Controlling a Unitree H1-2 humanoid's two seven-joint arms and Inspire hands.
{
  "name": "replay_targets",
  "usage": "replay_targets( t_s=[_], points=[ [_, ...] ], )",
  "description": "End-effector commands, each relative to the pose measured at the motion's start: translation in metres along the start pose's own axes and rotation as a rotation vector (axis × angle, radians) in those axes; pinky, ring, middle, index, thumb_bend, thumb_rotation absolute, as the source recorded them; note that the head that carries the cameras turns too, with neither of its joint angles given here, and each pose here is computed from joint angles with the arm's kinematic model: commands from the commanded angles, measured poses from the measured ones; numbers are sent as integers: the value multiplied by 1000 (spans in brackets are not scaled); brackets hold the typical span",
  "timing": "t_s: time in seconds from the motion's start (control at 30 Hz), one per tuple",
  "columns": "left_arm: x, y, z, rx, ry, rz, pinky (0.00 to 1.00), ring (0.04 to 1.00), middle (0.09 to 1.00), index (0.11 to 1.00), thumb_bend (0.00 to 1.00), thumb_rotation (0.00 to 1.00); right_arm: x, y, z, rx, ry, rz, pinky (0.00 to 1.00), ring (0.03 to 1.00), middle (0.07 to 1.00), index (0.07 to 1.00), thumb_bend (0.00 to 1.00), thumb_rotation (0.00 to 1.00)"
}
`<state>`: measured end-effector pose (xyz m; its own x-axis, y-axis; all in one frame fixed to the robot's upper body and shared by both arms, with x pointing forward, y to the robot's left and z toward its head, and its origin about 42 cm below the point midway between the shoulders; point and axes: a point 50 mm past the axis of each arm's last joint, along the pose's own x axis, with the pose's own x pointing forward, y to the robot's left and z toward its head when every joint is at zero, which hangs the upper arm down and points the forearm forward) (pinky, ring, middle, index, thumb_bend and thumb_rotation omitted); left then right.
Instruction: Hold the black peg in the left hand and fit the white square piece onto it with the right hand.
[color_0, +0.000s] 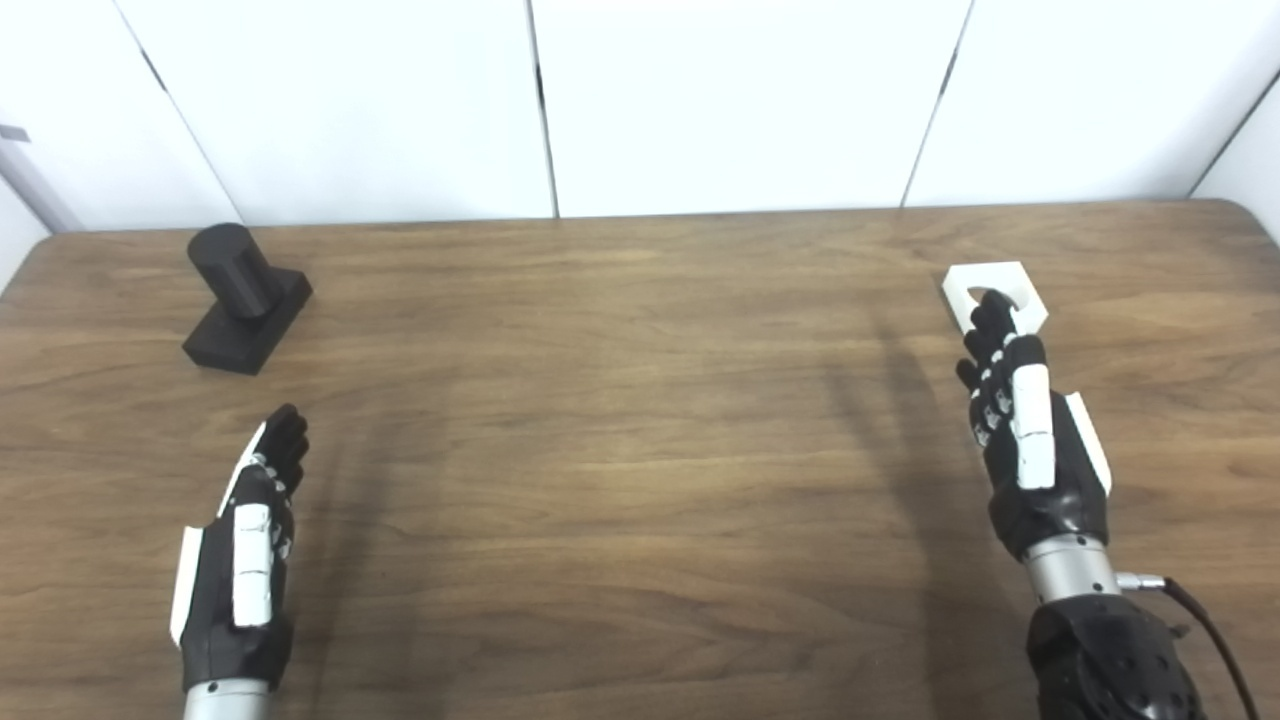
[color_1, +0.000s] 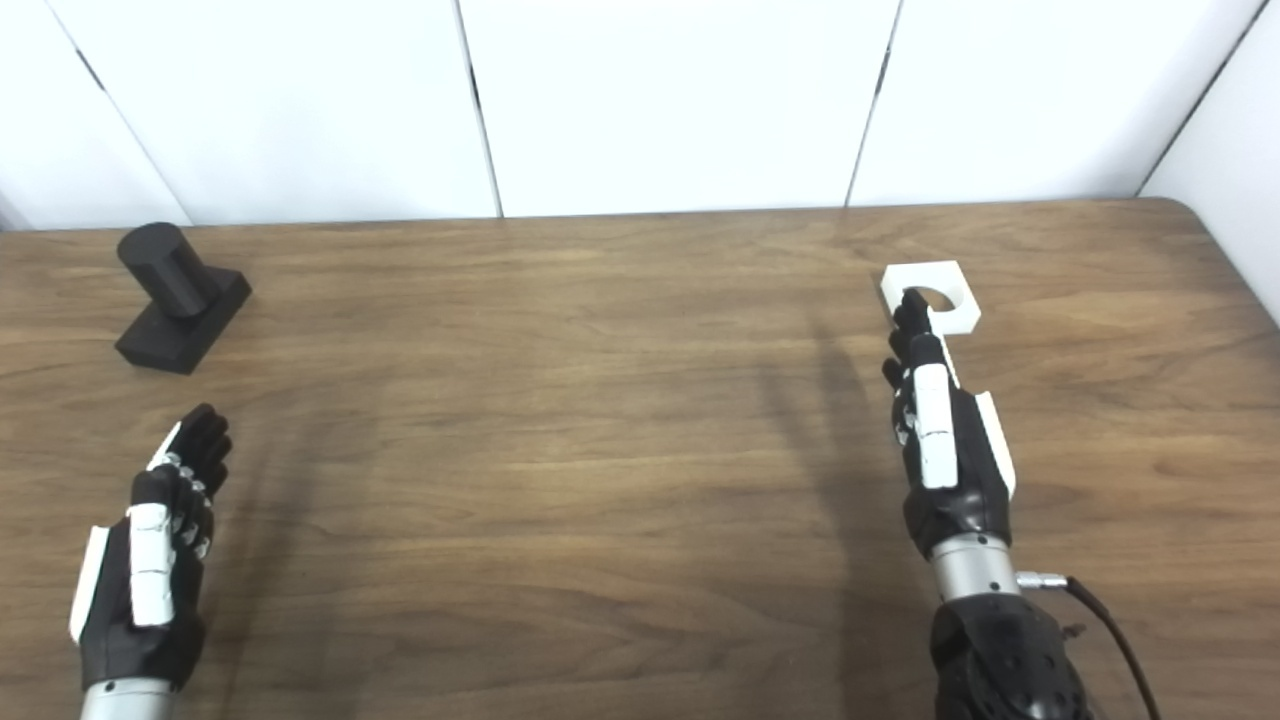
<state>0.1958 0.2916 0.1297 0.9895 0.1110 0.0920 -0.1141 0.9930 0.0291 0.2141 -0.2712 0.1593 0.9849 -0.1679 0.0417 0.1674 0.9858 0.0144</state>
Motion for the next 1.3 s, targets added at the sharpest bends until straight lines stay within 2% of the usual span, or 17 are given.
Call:
replay_targets(
  t_s=[0.0, 0.2, 0.6, 0.67, 0.8, 0.97, 1.13, 1.27],
  points=[
    [11, -9, 14, -48, -121, 17, 990, 953, 940, 920, 622, 923, -45, -10, -13, -11, 83, -17, 1000, 1000, 997, 989, 522, 1000],
    [10, -10, 9, -61, -137, 17, 985, 936, 927, 912, 621, 903, -46, -10, -15, -4, 74, -17, 1000, 1000, 991, 986, 505, 1000],
    [5, -16, 3, -53, -138, 1, 919, 909, 916, 914, 563, 942, -49, -15, -20, -7, 76, -5, 1000, 1000, 997, 998, 499, 1000],
    [3, -19, 1, -54, -129, 3, 909, 906, 916, 916, 567, 934, -49, -17, -22, -9, 74, 1, 1000, 1000, 1000, 1000, 489, 1000],
    [-2, -26, -1, -45, -104, -3, 911, 915, 911, 912, 662, 932, -50, -25, -25, -13, 73, 18, 1000, 1000, 1000, 1000, 485, 1000],
    [-6, -35, -7, -37, -92, -17, 937, 937, 926, 916, 645, 929, -48, -33, -28, -16, 70, 29, 1000, 1000, 1000, 1000, 467, 1000],
    [-9, -44, -15, -44, -69, -15, 969, 950, 938, 915, 665, 910, -46, -40, -34, -8, 70, 31, 1000, 1000, 1000, 1000, 488, 1000],
    [-10, -52, -20, -38, -71, -14, 942, 942, 937, 923, 638, 901, -45, -44, -39, -12, 72, 40, 1000, 1000, 1000, 1000, 542, 1000]
  ],
)
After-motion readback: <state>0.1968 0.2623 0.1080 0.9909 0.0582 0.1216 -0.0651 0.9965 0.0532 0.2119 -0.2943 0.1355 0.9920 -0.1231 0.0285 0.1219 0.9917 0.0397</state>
